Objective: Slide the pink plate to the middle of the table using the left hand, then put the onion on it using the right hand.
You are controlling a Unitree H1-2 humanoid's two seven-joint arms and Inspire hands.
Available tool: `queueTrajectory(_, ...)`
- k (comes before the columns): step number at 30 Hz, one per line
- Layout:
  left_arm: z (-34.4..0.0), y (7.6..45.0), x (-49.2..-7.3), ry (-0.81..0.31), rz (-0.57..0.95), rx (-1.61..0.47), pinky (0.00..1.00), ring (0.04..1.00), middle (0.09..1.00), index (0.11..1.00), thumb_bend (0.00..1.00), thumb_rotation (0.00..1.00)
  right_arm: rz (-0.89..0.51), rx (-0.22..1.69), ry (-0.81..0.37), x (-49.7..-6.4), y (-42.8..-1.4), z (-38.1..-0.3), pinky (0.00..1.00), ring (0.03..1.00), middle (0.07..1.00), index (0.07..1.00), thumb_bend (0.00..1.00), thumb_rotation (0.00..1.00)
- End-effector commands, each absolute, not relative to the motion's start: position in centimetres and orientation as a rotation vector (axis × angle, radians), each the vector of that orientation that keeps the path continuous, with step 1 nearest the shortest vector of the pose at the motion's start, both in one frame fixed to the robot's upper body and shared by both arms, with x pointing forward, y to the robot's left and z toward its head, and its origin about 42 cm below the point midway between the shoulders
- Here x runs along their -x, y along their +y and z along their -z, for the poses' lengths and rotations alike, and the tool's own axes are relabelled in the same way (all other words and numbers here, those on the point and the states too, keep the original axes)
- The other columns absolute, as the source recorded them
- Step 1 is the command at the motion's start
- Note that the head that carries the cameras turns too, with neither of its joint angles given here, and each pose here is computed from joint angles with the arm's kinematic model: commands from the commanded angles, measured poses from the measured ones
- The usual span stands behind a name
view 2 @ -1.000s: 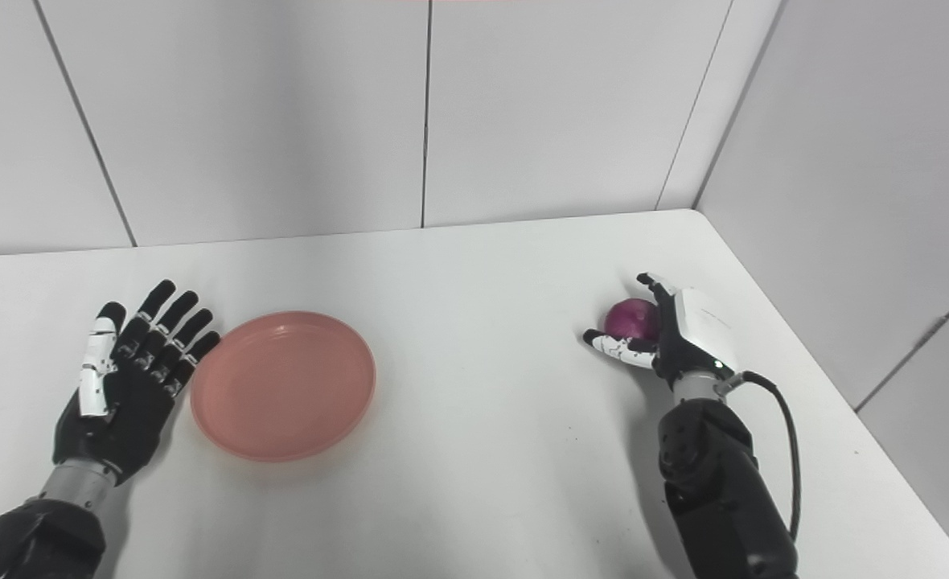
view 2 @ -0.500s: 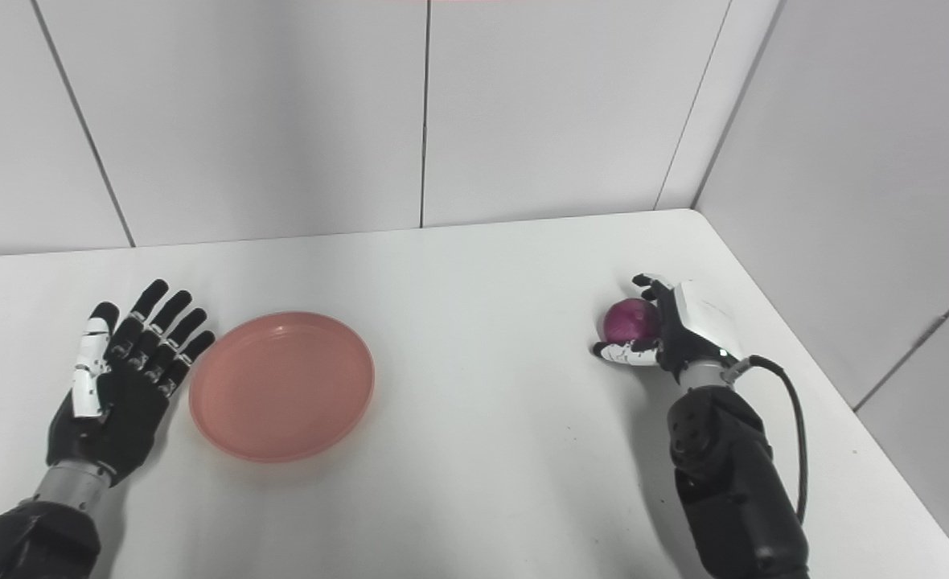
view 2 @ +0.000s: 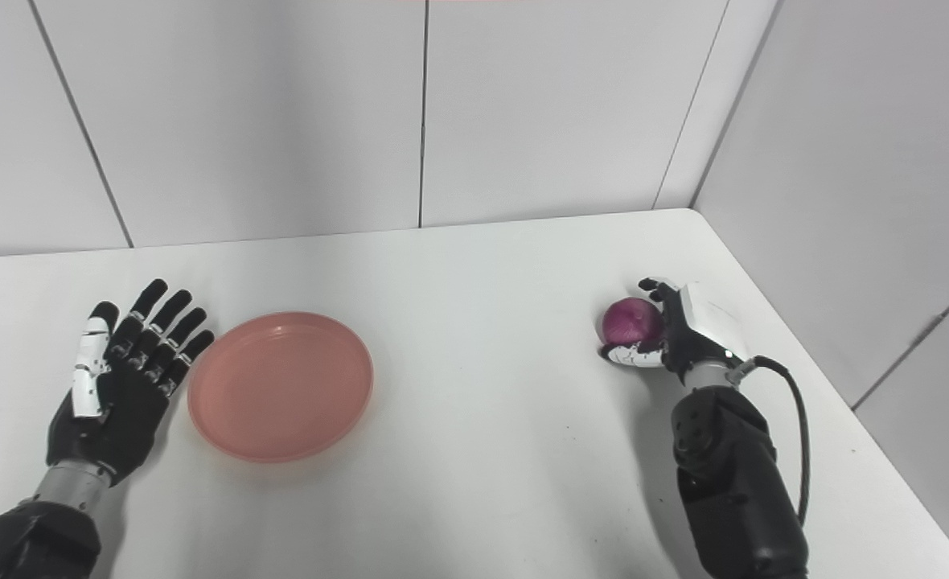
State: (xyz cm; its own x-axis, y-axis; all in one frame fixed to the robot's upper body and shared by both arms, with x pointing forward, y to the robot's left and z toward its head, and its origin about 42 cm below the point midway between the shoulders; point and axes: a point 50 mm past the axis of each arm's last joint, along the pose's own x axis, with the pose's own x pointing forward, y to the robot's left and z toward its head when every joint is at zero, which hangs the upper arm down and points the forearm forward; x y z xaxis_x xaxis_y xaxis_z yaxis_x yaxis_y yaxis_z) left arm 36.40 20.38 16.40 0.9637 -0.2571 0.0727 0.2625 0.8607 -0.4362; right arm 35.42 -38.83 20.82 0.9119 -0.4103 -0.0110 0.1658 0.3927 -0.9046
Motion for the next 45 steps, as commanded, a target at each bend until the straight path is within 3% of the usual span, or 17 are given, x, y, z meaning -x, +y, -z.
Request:
queueTrajectory(1, -18.7, 20.1, -37.1, -0.105, 0.302, 0.451, 0.91, 0.930, 0.942, 0.933, 0.49, 1.00, 0.425, 1.120, 0.184, -35.6, -39.4, -23.0, 0.50, 0.625, 0.696, 0.761, 0.81, 0.23)
queueTrajectory(6, -18.8, 20.1, -37.1, -0.106, 0.307, 0.456, 0.92, 0.935, 0.948, 0.940, 0.49, 1.00, 0.413, 1.103, 0.174, -35.8, -39.2, -23.0, 0.40, 0.504, 0.571, 0.589, 0.73, 0.17)
queueTrajectory(13, -18.8, 20.1, -37.2, -0.102, 0.301, 0.462, 0.91, 0.932, 0.946, 0.939, 0.49, 1.00, 0.425, 1.114, 0.136, -36.2, -39.0, -22.6, 0.27, 0.361, 0.446, 0.500, 0.69, 0.11)
queueTrajectory(23, -18.8, 20.0, -37.2, -0.106, 0.305, 0.462, 0.91, 0.931, 0.944, 0.936, 0.49, 1.00, 0.449, 1.084, 0.069, -36.0, -38.7, -22.9, 0.28, 0.373, 0.456, 0.505, 0.66, 0.10)
queueTrajectory(29, -18.8, 20.0, -37.2, -0.109, 0.308, 0.463, 0.92, 0.940, 0.954, 0.944, 0.48, 1.00, 0.448, 1.045, 0.018, -36.1, -37.8, -23.8, 0.39, 0.482, 0.537, 0.532, 0.65, 0.10)
queueTrajectory(34, -18.7, 19.9, -37.1, -0.108, 0.310, 0.463, 0.92, 0.937, 0.951, 0.941, 0.48, 1.00, 0.429, 1.006, -0.079, -36.2, -36.6, -25.2, 0.39, 0.477, 0.523, 0.528, 0.65, 0.04)
queueTrajectory(45, -18.8, 19.2, -36.9, -0.103, 0.291, 0.461, 0.91, 0.927, 0.943, 0.933, 0.47, 1.00, 0.356, 0.989, -0.215, -36.5, -32.6, -28.3, 0.42, 0.484, 0.519, 0.529, 0.64, 0.06)
